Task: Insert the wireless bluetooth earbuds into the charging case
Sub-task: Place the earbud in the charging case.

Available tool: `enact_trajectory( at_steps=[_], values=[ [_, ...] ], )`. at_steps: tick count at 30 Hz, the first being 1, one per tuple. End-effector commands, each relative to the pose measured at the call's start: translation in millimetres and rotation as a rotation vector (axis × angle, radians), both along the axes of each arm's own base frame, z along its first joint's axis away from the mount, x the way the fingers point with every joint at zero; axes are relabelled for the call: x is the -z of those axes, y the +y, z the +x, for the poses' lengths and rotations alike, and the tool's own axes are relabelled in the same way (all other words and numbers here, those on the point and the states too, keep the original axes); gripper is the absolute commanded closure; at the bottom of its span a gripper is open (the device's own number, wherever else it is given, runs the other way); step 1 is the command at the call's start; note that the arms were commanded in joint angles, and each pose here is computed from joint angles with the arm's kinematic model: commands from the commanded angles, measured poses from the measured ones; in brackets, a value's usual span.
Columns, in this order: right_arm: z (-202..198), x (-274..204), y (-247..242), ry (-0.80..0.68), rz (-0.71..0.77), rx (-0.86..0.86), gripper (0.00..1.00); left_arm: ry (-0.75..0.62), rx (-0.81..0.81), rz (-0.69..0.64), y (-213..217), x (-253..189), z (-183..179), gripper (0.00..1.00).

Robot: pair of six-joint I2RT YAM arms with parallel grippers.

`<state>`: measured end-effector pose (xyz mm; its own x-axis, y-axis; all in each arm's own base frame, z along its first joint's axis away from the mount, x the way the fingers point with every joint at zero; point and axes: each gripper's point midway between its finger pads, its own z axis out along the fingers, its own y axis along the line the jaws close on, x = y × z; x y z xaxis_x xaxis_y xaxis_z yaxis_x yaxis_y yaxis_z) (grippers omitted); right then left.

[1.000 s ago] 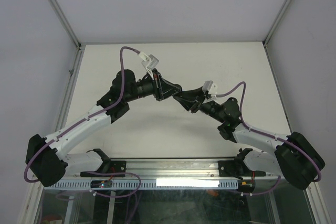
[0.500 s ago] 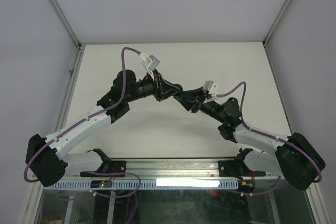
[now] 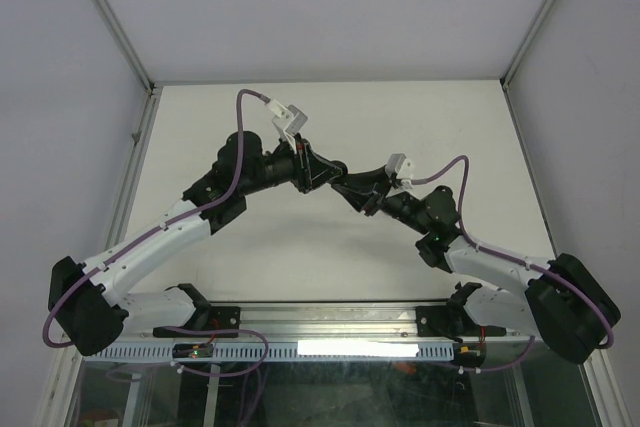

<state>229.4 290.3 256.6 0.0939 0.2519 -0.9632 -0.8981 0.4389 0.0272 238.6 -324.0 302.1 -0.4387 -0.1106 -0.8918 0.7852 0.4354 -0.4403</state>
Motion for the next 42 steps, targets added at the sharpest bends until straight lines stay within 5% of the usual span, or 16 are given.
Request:
enact_trajectory(
  at_steps=[1,33,42],
  values=[
    [-11,-47,-6,-0.120,0.110,-0.011,1.00,-0.060,-0.062,0.026,10,-13,9,0.81],
    [-19,-40,11,-0.100,0.053,-0.113,1.00,-0.131,0.047,0.101,2,-26,2,0.58],
    [-22,-39,9,-0.095,0.049,-0.111,1.00,-0.154,-0.081,0.082,30,-46,5,0.31]
  ],
)
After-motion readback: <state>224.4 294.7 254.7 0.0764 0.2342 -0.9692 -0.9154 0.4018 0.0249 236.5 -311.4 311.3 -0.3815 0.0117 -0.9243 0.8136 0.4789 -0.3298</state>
